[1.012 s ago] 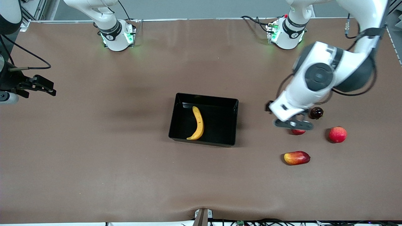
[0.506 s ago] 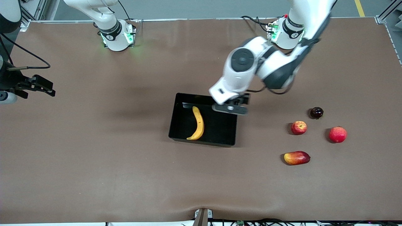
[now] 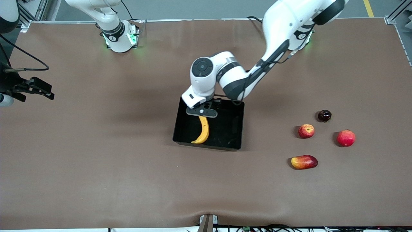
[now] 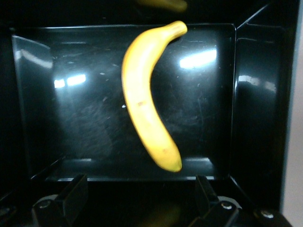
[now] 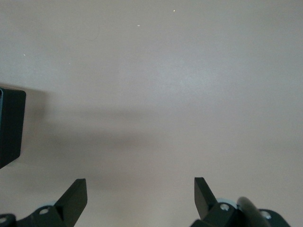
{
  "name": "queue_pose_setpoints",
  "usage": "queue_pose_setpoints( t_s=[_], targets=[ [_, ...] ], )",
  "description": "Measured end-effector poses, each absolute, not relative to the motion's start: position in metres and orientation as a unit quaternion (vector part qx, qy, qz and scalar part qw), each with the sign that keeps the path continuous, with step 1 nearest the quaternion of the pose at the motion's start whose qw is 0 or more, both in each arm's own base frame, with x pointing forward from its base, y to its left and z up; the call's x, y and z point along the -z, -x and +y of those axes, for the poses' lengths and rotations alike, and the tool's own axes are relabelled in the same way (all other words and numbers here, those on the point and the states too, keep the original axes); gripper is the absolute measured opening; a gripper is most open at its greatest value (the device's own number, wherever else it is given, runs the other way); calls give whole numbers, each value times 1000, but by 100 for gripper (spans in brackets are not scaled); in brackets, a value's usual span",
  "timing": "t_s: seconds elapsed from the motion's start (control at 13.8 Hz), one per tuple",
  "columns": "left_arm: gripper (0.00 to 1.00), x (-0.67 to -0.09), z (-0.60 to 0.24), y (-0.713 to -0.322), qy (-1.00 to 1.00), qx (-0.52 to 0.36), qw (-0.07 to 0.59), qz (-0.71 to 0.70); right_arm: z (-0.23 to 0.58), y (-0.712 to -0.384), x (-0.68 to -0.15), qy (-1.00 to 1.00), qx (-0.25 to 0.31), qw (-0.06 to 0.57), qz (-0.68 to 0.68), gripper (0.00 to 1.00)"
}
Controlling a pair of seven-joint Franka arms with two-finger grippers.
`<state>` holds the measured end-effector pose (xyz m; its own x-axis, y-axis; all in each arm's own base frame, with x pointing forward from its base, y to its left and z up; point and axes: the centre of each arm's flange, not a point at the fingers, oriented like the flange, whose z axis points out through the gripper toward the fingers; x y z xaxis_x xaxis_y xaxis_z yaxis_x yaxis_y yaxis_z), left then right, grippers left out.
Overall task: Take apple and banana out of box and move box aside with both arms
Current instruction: 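Move the left gripper back over the tray above the banana, then lower the left gripper and grasp the yellow banana in the tray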
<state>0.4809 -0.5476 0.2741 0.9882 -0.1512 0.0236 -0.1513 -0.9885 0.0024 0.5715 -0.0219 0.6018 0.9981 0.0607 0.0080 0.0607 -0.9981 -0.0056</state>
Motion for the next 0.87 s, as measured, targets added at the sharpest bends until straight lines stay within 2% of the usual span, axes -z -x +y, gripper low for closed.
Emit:
queue_pose_setpoints(
  t_s=[0.29,0.65,0.87],
  targets=[
    [100,-231,-567,-470,-995,-33,8,-90,-22,-572,-600,1000,2,3,-30,100],
    [100,-201,-556,-488,-997,-55,13,-49,-20,-572,-599,999,0,3,-32,100],
    [100,-182,-562,-484,-997,-71,21,-28,-13,-576,-589,999,-14,3,-38,100]
  ],
)
